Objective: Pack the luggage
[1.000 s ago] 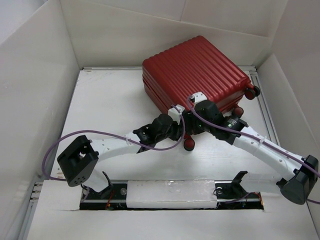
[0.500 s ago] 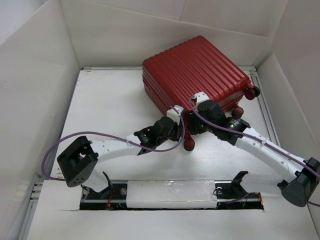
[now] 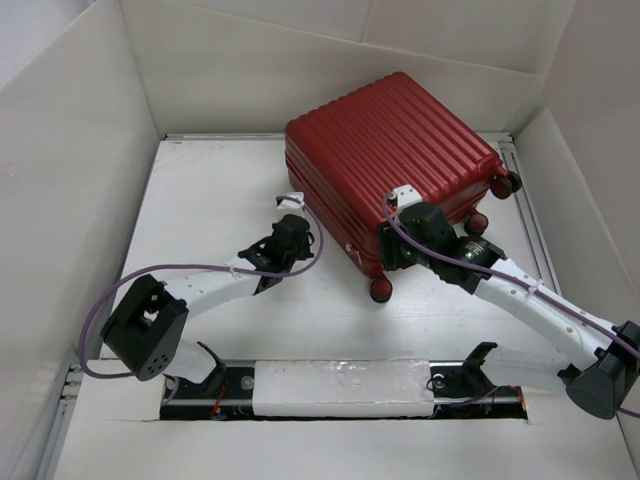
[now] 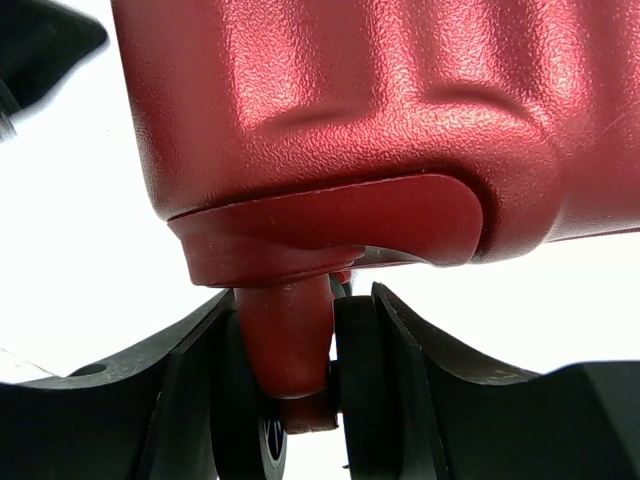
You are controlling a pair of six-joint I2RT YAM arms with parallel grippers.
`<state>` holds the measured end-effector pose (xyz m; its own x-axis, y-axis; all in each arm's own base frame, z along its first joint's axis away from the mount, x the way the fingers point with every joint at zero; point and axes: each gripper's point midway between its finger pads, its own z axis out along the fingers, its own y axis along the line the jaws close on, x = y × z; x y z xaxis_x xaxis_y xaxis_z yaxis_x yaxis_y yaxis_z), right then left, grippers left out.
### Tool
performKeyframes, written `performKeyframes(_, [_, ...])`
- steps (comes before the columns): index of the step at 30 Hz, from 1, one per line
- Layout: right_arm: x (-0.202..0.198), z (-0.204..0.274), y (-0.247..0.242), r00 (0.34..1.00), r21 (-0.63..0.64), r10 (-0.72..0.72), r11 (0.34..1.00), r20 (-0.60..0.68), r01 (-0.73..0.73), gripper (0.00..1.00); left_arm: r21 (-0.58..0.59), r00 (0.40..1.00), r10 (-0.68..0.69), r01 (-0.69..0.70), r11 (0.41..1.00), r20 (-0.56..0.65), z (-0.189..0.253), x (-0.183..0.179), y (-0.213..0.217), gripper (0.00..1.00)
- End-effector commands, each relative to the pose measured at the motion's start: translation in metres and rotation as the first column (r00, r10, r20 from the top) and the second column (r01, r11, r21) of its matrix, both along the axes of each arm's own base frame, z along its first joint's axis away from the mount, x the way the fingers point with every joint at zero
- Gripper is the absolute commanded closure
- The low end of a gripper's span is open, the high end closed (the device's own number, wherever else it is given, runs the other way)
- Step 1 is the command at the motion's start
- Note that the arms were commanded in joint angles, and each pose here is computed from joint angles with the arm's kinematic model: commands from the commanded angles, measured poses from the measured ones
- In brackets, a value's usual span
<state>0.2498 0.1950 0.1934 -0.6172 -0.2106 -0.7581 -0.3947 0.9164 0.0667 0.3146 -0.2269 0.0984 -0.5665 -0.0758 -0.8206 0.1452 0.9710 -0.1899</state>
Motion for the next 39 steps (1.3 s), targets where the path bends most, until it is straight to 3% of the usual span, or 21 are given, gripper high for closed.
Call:
performKeyframes(1, [-0.003,0.005,-0.018,0.998,-0.018,-0.057,0.998,-0.001,0.057,1.0,-0.11,1.0,0.027,-0.026,0.994,0.009,0.018,0.01,0.004,1.0])
performKeyframes(5, [-0.006,0.001,-0.015,0.999,-0.014,-0.041,0.999,-0.006,0.041,1.0,-0.225,0.998,-0.061,0.066,0.972,0.028,0.031,0.005,-0.015,1.0])
performKeyframes(8, [-0.006,0.0,-0.013,0.999,0.001,-0.034,0.999,0.001,0.034,1.0,-0.311,0.972,-0.215,0.235,0.921,0.097,0.05,-0.021,-0.04,1.0])
performKeyframes(10, [-0.004,0.002,-0.011,0.999,0.009,-0.034,0.999,0.009,0.034,1.0,-0.326,0.925,-0.351,0.38,0.866,0.147,0.055,-0.056,-0.062,1.0])
performKeyframes(13, [-0.001,0.0,-0.006,1.0,0.018,-0.026,1.0,0.008,0.026,1.0,-0.292,0.88,-0.438,0.474,0.831,0.183,0.057,-0.08,-0.081,1.0])
performKeyframes(19, [-0.003,-0.005,-0.001,1.0,0.016,-0.016,1.0,-0.013,0.016,1.0,-0.317,0.829,-0.524,0.559,0.766,0.194,0.072,-0.083,-0.108,1.0])
performKeyframes(28, [-0.005,-0.005,0.002,1.0,0.028,-0.012,1.0,-0.01,0.013,1.0,-0.319,0.795,-0.583,0.603,0.732,0.166,0.073,-0.07,-0.145,1.0])
performKeyframes(34, [-0.007,-0.006,0.0,1.0,0.033,-0.012,0.999,-0.004,0.013,1.0,-0.252,0.872,-0.478,0.489,0.835,0.107,0.062,-0.043,-0.136,1.0])
performKeyframes(36, [-0.008,-0.011,-0.001,1.0,0.026,-0.012,1.0,-0.012,0.013,1.0,-0.219,0.914,-0.398,0.405,0.888,0.079,0.056,-0.025,-0.122,1.0])
performKeyframes(39, [-0.01,-0.01,-0.003,1.0,0.031,-0.012,0.999,-0.006,0.013,1.0,-0.237,0.95,-0.306,0.311,0.92,0.058,0.051,-0.001,-0.097,1.0])
